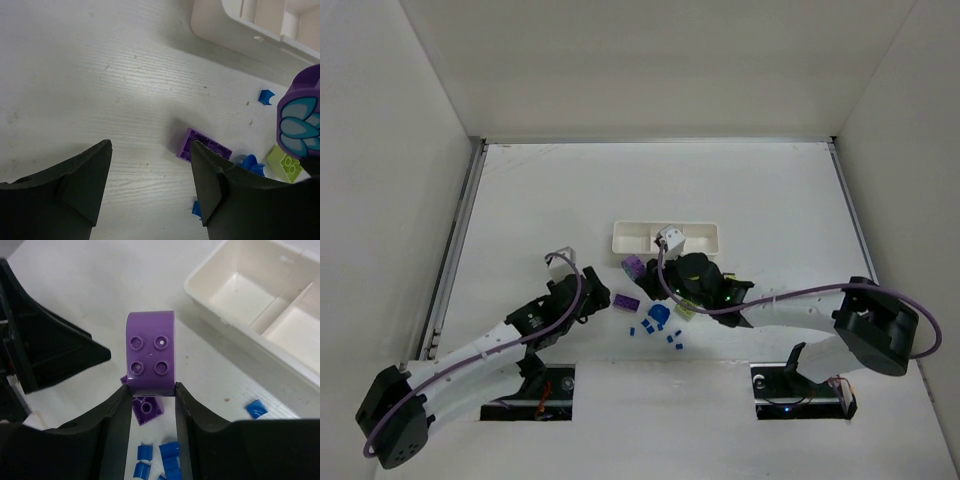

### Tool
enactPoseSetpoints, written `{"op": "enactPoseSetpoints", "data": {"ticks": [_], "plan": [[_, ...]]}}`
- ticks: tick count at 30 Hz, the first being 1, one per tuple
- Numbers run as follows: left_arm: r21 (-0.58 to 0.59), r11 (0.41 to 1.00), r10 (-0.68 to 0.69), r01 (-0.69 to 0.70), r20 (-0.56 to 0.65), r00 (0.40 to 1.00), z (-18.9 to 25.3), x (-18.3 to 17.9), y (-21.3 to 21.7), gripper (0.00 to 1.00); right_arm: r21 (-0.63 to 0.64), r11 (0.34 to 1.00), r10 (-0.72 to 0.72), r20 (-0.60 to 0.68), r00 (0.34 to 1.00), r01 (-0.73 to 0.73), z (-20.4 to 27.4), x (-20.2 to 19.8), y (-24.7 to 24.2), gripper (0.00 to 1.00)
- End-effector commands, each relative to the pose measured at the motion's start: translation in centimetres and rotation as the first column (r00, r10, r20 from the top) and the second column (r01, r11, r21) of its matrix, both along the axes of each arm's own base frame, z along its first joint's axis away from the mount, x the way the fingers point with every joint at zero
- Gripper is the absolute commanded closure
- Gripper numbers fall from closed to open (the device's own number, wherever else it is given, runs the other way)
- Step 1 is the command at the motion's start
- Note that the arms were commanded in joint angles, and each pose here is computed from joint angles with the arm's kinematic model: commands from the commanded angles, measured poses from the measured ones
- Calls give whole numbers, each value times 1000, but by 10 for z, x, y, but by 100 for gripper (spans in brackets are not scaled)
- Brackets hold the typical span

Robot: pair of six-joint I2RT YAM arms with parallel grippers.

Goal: Sort the legos into containers by color

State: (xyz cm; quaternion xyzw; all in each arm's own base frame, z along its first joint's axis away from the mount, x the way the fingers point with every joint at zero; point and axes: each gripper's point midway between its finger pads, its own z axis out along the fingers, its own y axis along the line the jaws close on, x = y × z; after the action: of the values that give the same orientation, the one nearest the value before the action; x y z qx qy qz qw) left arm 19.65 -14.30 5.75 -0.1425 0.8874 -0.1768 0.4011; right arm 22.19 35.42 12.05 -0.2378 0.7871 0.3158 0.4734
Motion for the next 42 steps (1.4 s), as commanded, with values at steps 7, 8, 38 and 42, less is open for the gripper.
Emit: {"op": "enactPoseSetpoints", "data": {"ticks": [7, 8, 38, 42], "plan": [[-56, 997, -43, 45, 31, 999, 3, 5, -32, 39, 107, 978, -185, 68, 980, 177, 43, 32, -41, 78], [-50, 997, -53, 54, 29, 998, 2, 4, -35, 39, 111, 968, -234, 73, 970, 225, 47, 42, -55, 78], [148, 960, -250, 236, 84, 965, 6, 5, -81, 21, 111, 788, -605, -33, 795, 605, 16, 110, -161, 40], [245, 920, -323, 306, 30, 946, -7, 2, -90, 19, 108, 794, -599, -31, 800, 598, 14, 107, -158, 35]]}}
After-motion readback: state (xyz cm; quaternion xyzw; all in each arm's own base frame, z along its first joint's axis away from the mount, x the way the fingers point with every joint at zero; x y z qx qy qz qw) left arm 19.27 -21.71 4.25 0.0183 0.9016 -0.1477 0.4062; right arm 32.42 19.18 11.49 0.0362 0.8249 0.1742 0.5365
